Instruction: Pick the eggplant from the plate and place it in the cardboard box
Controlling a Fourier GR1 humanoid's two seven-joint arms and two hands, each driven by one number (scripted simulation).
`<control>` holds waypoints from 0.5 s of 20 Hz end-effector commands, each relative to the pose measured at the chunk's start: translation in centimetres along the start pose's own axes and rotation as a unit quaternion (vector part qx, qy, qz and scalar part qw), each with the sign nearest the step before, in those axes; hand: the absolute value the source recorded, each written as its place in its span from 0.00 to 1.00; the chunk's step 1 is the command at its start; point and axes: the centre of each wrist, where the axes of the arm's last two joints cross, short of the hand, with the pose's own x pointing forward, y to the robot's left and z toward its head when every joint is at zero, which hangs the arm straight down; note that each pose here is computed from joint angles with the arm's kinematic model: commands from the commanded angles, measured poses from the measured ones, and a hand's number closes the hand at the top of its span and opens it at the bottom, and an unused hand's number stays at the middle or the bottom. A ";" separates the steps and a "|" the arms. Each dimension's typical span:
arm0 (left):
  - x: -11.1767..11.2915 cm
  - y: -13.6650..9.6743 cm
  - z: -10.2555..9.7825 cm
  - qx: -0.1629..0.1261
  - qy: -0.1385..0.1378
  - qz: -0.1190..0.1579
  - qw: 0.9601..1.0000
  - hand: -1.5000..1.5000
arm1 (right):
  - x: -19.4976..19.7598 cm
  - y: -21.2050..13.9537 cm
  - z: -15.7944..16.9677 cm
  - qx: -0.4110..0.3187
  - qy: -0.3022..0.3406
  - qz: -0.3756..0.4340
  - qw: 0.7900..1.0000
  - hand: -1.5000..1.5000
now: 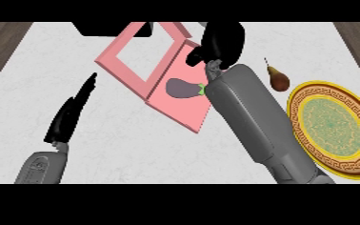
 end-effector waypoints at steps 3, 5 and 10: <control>-0.2 -1.0 0.1 0.003 -0.003 -0.007 1.000 0.50 | -0.9 -1.0 -0.4 -0.065 0.014 -0.172 0.983 0.00; -1.2 -1.5 0.7 0.001 0.005 0.004 1.000 0.50 | -2.2 -0.8 -0.9 -0.081 0.037 -0.217 0.972 0.00; 0.2 -0.7 0.7 0.010 -0.001 -0.001 1.000 0.50 | -4.2 -1.5 -1.0 -0.145 0.046 -0.298 0.942 0.00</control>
